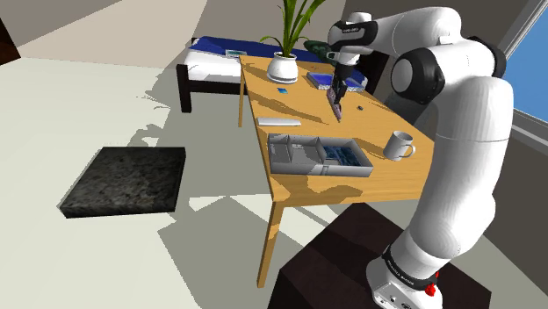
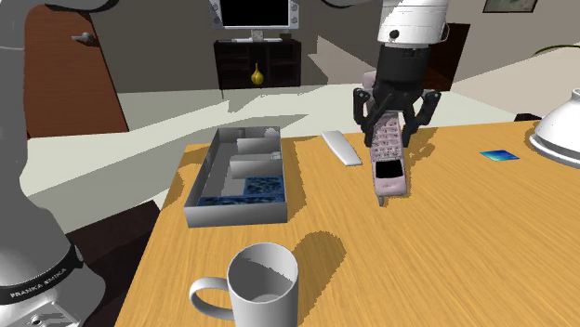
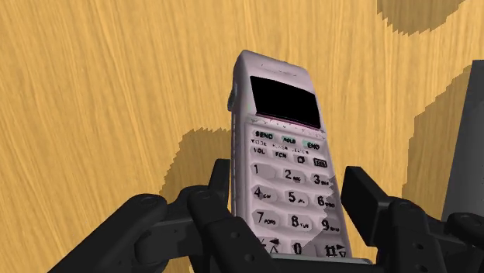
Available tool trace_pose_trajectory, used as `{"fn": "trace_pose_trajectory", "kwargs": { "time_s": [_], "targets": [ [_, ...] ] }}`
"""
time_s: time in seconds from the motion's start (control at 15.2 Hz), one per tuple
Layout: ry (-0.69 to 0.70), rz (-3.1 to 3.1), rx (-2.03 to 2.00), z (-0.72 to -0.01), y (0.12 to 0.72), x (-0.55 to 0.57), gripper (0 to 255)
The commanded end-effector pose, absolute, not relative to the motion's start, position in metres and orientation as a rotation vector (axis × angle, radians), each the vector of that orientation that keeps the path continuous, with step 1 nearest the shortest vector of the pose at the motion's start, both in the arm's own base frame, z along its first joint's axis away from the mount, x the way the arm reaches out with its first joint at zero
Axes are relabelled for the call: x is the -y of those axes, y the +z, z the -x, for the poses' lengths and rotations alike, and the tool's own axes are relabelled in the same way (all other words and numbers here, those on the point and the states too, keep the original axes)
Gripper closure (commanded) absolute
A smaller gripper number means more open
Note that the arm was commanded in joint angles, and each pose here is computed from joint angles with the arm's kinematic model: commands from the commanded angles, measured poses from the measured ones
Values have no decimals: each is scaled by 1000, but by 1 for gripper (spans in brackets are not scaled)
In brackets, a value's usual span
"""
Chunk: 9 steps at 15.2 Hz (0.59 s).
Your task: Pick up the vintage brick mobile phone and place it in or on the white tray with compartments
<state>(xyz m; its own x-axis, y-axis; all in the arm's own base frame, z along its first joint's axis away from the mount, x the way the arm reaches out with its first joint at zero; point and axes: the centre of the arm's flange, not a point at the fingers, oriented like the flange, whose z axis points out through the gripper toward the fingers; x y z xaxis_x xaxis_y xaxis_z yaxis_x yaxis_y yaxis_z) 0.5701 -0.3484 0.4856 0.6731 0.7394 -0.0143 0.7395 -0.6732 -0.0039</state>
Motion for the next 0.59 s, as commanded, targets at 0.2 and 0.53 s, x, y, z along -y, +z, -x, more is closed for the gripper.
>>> {"fn": "trace_pose_trajectory", "kwargs": {
  "time_s": [0.2,0.53],
  "targets": [
    [-22,-2871,-1270,-539,486,291,255],
    [-22,-2871,-1270,-506,486,234,255]
  ]
}}
